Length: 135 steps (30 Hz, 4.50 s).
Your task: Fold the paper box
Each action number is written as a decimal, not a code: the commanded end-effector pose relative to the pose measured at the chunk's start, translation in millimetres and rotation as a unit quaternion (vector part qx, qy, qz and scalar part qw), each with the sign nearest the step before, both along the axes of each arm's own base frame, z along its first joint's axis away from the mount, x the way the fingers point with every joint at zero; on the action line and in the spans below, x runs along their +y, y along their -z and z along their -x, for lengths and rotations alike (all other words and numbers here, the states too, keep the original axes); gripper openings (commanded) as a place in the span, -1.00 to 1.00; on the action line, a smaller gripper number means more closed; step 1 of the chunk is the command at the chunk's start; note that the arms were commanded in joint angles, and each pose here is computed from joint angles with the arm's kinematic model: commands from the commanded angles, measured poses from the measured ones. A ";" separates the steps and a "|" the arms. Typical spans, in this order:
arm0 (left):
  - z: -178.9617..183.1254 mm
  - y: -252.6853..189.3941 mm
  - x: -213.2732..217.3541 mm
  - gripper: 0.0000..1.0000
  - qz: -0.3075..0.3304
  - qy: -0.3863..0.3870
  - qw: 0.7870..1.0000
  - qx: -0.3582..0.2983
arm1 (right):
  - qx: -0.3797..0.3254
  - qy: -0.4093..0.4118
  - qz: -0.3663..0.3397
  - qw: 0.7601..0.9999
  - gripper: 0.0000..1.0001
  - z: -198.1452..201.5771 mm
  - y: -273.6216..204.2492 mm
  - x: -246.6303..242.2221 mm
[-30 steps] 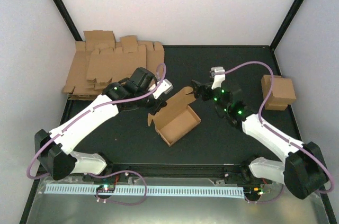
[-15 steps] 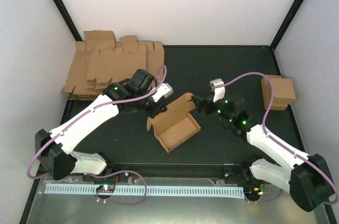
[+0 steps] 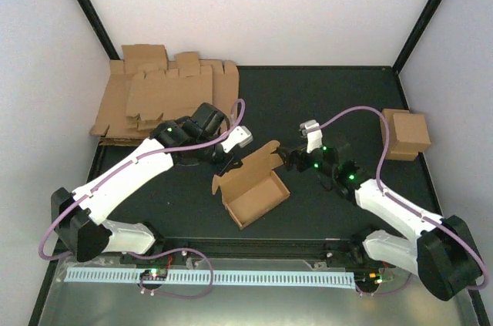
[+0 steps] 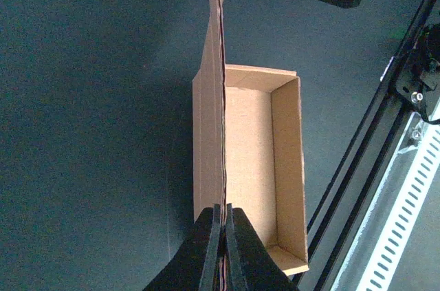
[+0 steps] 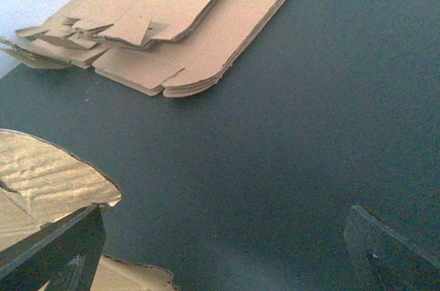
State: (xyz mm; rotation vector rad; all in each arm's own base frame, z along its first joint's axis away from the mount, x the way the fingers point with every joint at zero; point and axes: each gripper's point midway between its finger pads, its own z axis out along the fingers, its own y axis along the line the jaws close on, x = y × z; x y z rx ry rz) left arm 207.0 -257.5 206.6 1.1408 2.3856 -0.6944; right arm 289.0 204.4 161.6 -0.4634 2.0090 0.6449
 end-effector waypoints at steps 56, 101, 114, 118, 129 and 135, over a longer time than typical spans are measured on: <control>-2.4 6.5 -2.5 -0.97 -0.039 0.006 0.998 -0.047 | 0.029 0.055 -0.033 0.997 -0.03 18.9 -0.9 -26.7; -2.9 3.6 -7.4 -0.97 -0.012 -0.021 0.998 -0.063 | 0.230 -0.164 -0.089 0.955 -0.96 67.1 34.5 42.0; 17.3 18.6 -21.8 -0.96 -0.052 0.042 0.995 -0.067 | 0.207 -0.116 -0.066 0.969 -0.96 58.1 45.1 28.3; 18.3 19.5 -21.9 -0.96 -0.067 0.043 0.994 -0.078 | 0.214 -0.116 -0.069 0.967 -0.96 63.7 47.8 26.5; 11.5 15.6 -26.4 -0.96 -0.083 0.025 0.992 -0.095 | 0.227 -0.112 -0.105 0.962 -0.97 81.6 41.0 21.9; 18.9 15.6 -32.2 -0.96 -0.080 0.055 0.991 -0.096 | 0.236 -0.109 -0.093 0.961 -0.96 82.5 52.0 20.0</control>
